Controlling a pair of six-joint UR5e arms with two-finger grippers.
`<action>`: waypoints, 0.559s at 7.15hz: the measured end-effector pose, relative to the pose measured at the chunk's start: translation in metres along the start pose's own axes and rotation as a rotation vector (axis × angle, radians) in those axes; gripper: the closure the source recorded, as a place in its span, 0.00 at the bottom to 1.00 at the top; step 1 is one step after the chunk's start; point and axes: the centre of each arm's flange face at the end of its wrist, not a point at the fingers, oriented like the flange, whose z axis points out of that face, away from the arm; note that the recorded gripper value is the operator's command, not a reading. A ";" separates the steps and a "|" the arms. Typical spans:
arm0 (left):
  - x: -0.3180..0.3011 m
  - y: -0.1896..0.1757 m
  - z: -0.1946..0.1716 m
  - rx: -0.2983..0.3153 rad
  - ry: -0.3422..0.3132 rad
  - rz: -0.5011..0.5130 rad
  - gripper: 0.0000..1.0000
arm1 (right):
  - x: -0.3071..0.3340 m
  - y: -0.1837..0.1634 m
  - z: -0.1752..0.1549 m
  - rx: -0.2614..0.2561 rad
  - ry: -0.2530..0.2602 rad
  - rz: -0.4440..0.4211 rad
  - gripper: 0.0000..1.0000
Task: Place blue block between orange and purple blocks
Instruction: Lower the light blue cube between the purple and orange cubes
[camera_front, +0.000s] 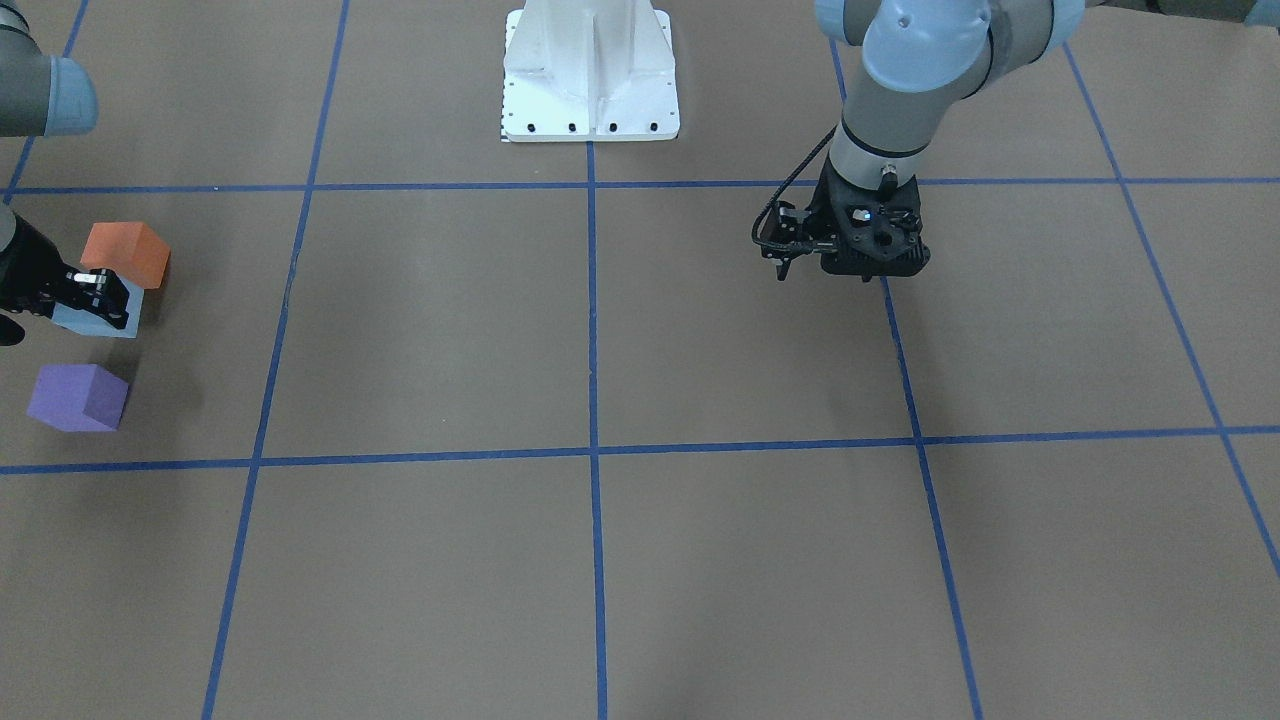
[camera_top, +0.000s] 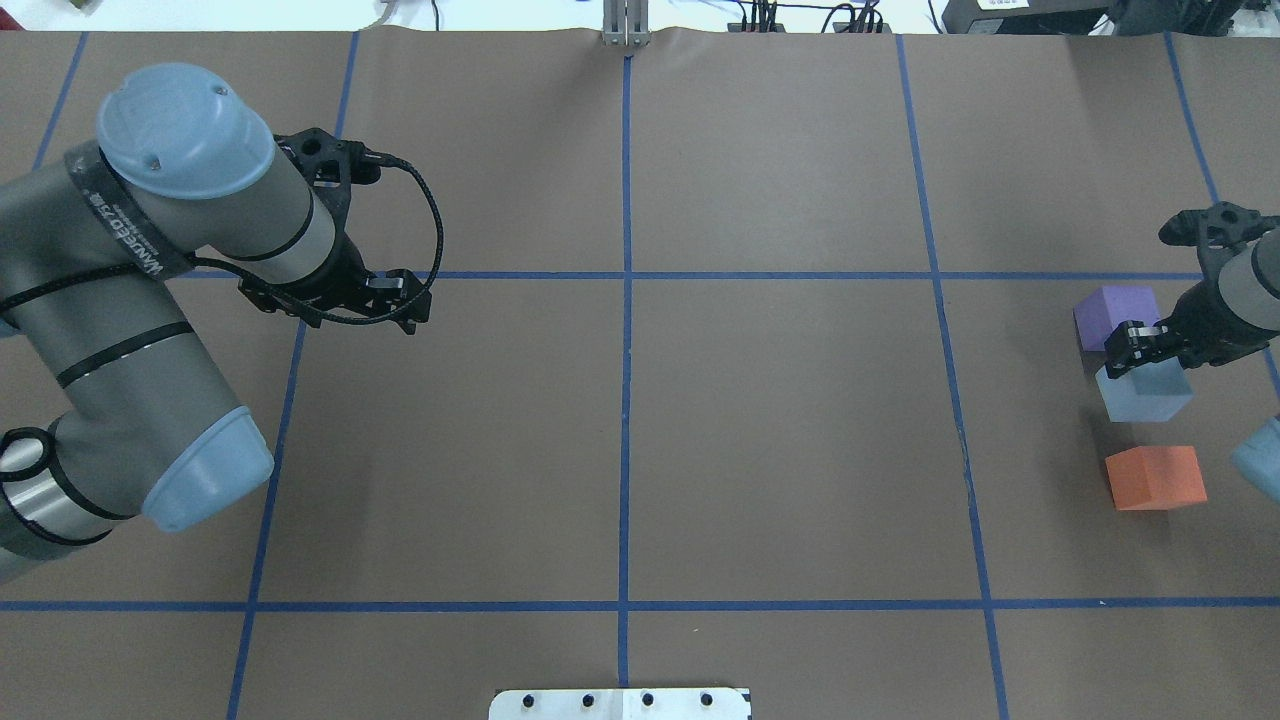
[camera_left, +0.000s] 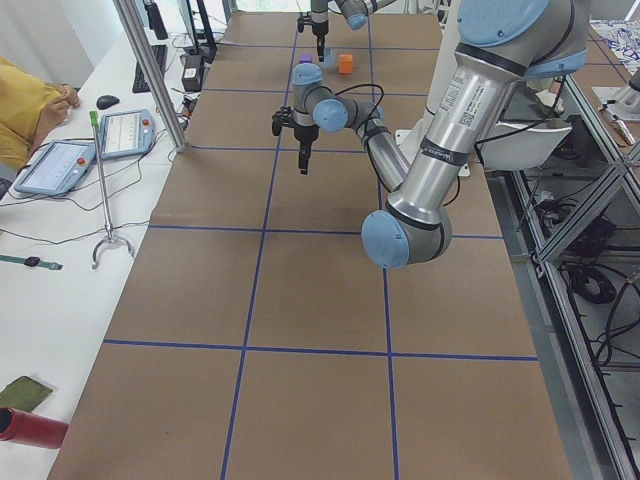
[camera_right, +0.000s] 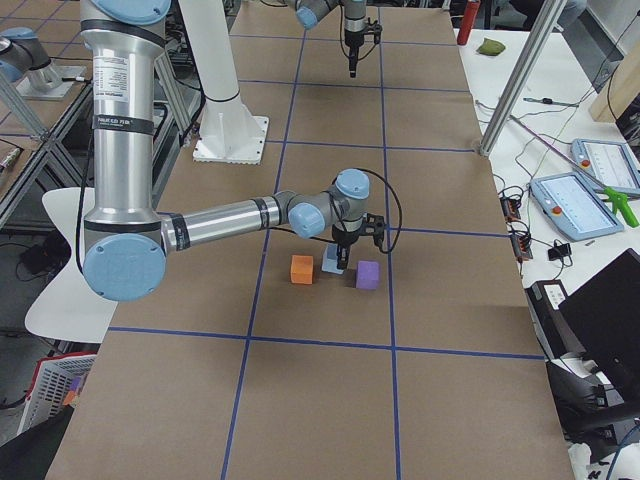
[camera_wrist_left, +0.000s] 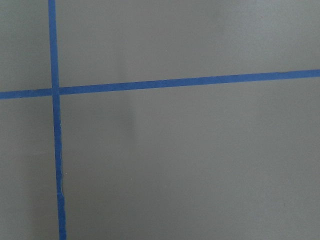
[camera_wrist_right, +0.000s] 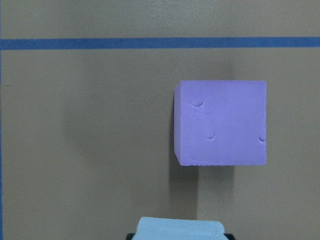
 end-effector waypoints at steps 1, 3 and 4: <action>0.000 0.000 0.000 0.000 0.001 0.000 0.00 | 0.004 -0.001 0.005 -0.007 0.007 0.006 1.00; 0.001 0.000 0.000 0.001 0.001 0.000 0.01 | 0.007 -0.001 0.010 -0.014 0.015 0.014 1.00; 0.001 0.000 0.000 0.001 0.001 0.000 0.01 | 0.007 -0.002 0.010 -0.011 0.018 0.015 1.00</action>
